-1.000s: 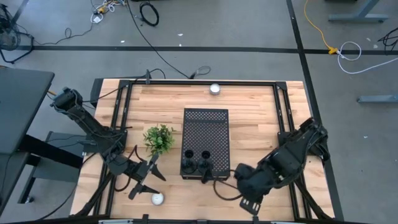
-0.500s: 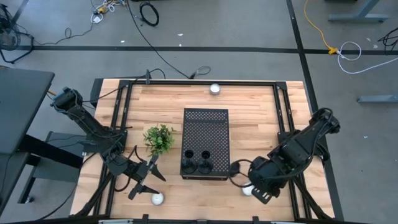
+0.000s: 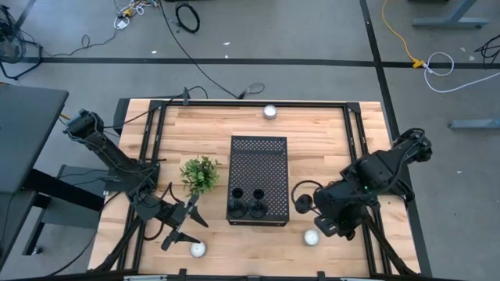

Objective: Pick & Place candle stick holders
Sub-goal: Put the black candlestick on the shelf

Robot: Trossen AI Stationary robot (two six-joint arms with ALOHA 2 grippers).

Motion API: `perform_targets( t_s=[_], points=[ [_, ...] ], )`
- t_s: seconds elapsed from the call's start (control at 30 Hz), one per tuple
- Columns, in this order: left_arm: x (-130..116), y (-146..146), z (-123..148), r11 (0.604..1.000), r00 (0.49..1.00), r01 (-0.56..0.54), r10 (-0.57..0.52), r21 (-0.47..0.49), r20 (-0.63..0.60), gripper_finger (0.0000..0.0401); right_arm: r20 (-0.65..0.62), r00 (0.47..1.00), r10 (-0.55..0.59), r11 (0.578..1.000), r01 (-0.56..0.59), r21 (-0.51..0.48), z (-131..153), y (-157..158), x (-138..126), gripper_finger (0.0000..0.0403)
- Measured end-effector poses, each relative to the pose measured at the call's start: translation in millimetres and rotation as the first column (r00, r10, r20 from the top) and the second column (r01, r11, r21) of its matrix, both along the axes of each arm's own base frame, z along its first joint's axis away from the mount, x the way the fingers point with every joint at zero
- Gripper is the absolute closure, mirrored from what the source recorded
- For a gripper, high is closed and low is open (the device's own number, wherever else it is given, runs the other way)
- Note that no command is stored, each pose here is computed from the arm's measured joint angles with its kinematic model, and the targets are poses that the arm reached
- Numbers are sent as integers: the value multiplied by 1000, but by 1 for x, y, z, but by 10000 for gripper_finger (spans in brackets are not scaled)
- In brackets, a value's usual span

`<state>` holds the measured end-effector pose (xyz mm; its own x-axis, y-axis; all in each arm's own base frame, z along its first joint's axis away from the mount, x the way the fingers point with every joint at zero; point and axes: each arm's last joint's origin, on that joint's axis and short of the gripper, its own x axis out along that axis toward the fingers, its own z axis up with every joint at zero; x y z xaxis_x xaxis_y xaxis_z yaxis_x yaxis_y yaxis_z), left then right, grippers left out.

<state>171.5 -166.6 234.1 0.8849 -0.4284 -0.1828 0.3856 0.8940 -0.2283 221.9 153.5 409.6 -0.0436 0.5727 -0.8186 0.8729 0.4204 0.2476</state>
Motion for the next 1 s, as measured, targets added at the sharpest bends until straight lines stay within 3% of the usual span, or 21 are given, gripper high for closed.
perform_targets(
  t_s=[0.43,0.8,1.0],
  points=[
    [0,0,0,1000,1000,1,-1,3,0,153,19,992,-128,982,124,141,4,-30,28,315],
    [1,2,0,998,1000,1,-2,56,26,153,-30,975,-220,940,220,260,9,-40,41,315],
    [6,6,0,997,999,-26,24,67,32,153,23,969,-247,918,226,326,10,-46,58,315]
  ],
)
